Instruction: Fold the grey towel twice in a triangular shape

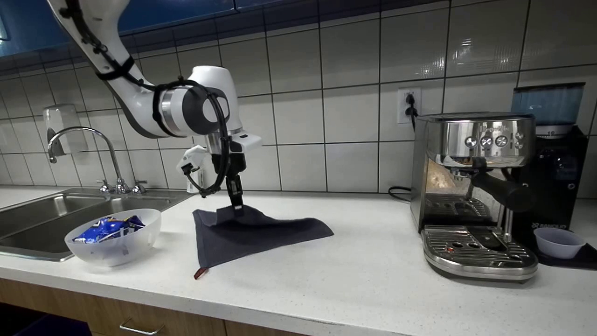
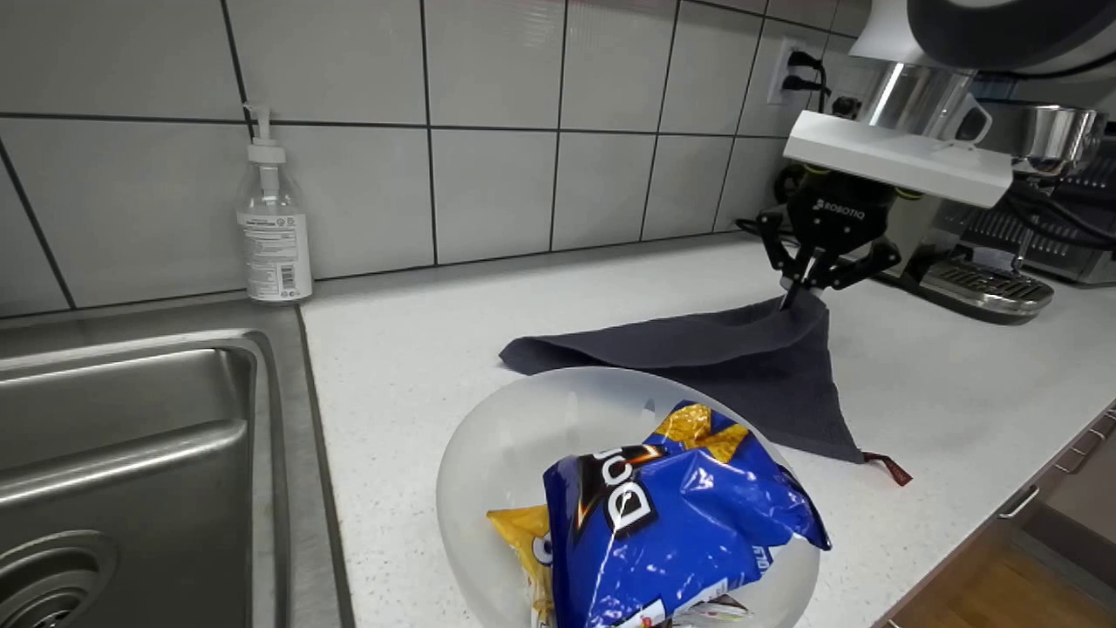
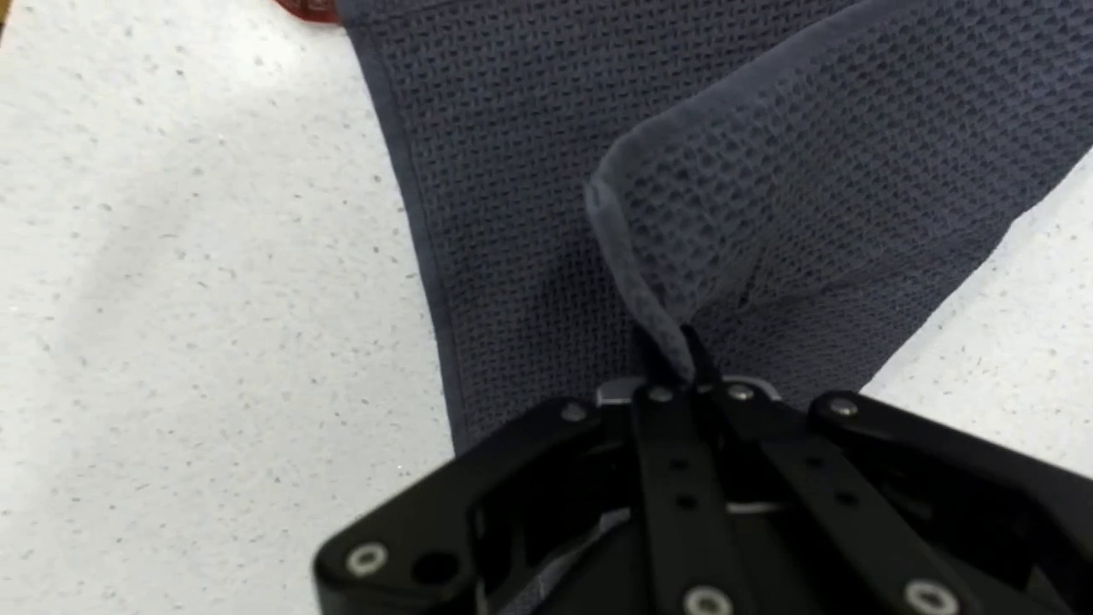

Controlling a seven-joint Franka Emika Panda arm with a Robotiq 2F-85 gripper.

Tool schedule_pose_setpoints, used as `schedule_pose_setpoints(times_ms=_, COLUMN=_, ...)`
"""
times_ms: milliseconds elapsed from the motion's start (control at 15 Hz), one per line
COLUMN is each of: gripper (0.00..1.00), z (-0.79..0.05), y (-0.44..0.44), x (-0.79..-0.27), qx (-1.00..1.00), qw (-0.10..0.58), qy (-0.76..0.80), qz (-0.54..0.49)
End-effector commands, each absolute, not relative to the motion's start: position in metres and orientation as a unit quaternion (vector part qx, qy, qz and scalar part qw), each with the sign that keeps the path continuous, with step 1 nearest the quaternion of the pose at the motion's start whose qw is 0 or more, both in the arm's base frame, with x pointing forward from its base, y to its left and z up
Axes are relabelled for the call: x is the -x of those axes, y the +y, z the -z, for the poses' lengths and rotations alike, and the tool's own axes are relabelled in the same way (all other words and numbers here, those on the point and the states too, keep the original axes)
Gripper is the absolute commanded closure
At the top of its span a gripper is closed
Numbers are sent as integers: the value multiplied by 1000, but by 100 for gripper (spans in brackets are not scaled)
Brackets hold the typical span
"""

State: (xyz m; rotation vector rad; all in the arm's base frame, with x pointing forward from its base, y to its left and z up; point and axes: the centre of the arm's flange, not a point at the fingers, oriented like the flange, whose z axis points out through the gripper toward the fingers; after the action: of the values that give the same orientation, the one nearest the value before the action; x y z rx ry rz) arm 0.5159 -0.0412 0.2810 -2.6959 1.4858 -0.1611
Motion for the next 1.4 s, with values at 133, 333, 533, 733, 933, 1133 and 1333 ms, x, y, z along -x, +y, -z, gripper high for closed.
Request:
schedule_pose_setpoints(times_ms=133, gripper=99, z=-288, y=-38, x=-487, qx=879, qw=36, qy=472, qz=55)
schedule_pose_setpoints(times_ms=333, gripper=99, z=-286, y=-38, x=-480, qx=879, qw=34, qy=472, qz=52)
schedule_pose_setpoints(times_ms=533, gripper=99, z=-283, y=-40, x=-475, qx=879, qw=32, qy=474, qz=48)
schedule_pose_setpoints(times_ms=733, gripper=99, z=-280, y=-42, x=-472, qx=878, qw=29, qy=476, qz=45)
schedule_pose_setpoints(times_ms=933, gripper=99, z=-277, y=-44, x=-472, qx=877, qw=26, qy=478, qz=42)
schedule_pose_setpoints(times_ms=1133, gripper=99, z=-274, y=-44, x=-471, qx=877, qw=24, qy=478, qz=39)
schedule_pose_setpoints(times_ms=1333, gripper=99, z=-273, y=-44, x=-472, qx=878, qw=23, qy=477, qz=37)
